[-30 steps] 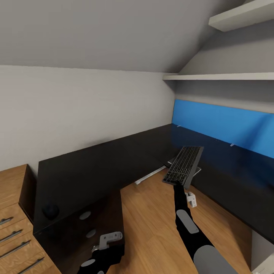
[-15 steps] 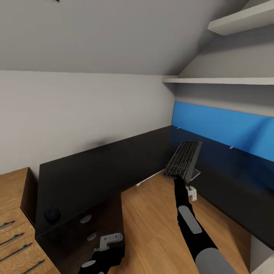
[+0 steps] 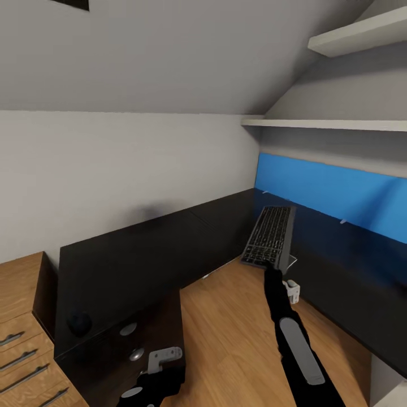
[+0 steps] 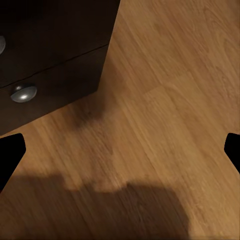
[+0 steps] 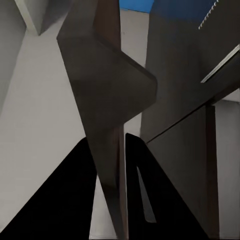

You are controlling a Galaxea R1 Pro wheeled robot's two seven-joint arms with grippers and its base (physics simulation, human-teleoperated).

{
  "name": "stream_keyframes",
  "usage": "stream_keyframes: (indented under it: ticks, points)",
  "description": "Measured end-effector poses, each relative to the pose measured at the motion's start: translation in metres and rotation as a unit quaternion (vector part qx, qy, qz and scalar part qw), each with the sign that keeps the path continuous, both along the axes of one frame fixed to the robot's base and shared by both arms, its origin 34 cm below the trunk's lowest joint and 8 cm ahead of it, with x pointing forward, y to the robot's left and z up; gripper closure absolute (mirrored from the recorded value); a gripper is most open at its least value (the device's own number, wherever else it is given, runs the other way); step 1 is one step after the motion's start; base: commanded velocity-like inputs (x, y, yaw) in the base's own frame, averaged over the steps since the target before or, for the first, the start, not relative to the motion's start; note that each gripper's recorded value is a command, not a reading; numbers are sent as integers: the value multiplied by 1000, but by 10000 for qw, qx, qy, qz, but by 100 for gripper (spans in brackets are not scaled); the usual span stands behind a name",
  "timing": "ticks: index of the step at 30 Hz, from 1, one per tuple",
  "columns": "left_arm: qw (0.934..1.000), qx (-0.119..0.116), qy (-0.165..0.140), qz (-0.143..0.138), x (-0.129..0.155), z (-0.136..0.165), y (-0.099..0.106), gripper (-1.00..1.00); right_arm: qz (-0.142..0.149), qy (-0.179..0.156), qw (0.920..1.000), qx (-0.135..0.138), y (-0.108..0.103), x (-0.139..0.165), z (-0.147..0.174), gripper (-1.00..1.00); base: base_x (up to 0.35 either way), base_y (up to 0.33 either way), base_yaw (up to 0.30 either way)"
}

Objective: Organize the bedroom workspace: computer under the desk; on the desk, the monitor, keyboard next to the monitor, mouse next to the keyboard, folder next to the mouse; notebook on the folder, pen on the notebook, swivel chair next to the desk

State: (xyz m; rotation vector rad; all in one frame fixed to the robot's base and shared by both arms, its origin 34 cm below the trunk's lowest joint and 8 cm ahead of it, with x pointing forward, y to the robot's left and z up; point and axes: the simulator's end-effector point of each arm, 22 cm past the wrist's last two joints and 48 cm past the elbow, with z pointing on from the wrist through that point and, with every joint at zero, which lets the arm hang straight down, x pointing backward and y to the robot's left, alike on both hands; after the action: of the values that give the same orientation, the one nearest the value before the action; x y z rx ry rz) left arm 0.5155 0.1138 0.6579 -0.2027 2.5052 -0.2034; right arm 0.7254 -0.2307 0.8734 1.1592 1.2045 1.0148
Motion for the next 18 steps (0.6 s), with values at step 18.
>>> stream_keyframes:
  ticks: [18]
  points:
    - [10000,12,8,2,0,-1,0,-100,191,172,9996,106,9,-15,-4,100,0,0,0]
